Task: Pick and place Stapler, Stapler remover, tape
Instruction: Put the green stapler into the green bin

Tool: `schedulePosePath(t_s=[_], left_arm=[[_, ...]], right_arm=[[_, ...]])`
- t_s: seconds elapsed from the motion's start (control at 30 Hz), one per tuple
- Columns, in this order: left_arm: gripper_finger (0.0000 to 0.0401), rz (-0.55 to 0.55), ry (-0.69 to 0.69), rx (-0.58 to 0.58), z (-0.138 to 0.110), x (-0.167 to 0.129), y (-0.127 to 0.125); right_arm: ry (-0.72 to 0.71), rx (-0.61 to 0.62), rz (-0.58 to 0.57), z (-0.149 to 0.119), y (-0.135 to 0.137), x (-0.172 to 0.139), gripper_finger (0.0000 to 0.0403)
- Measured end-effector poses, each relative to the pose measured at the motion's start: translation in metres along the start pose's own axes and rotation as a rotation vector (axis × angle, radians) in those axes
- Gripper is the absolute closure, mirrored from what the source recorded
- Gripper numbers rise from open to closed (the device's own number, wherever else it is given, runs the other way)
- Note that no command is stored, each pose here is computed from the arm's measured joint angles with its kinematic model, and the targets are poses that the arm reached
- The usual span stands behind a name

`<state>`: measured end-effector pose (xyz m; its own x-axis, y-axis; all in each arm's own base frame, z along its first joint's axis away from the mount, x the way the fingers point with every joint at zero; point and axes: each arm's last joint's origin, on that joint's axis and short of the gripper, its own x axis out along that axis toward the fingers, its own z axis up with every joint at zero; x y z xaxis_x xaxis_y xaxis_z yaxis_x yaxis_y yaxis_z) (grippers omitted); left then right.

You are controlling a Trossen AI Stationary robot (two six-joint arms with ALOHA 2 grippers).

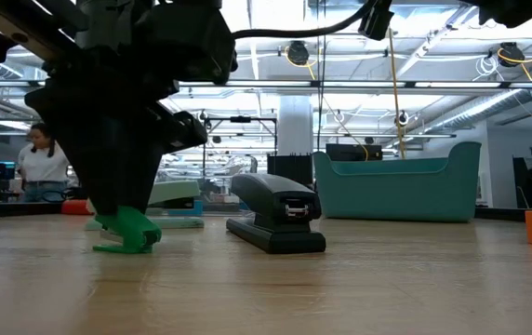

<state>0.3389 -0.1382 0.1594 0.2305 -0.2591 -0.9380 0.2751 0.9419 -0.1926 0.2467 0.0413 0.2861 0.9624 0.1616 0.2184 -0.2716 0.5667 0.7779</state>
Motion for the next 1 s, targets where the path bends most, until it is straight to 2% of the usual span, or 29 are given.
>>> schedulePosePath(t_s=[0.87, 1.0], left_arm=[[0.0294, 0.016, 0.017, -0.01, -0.0014, 0.0083, -0.0024], [0.0315, 0.016, 0.016, -0.009, -0.0013, 0.0083, -0.0024]], right_arm=[[0.022, 0.008, 0.016, -0.0007, 0.0004, -0.0001, 0.0202], [0.022, 0.008, 0.016, -0.0006, 0.0005, -0.0001, 0.0202]])
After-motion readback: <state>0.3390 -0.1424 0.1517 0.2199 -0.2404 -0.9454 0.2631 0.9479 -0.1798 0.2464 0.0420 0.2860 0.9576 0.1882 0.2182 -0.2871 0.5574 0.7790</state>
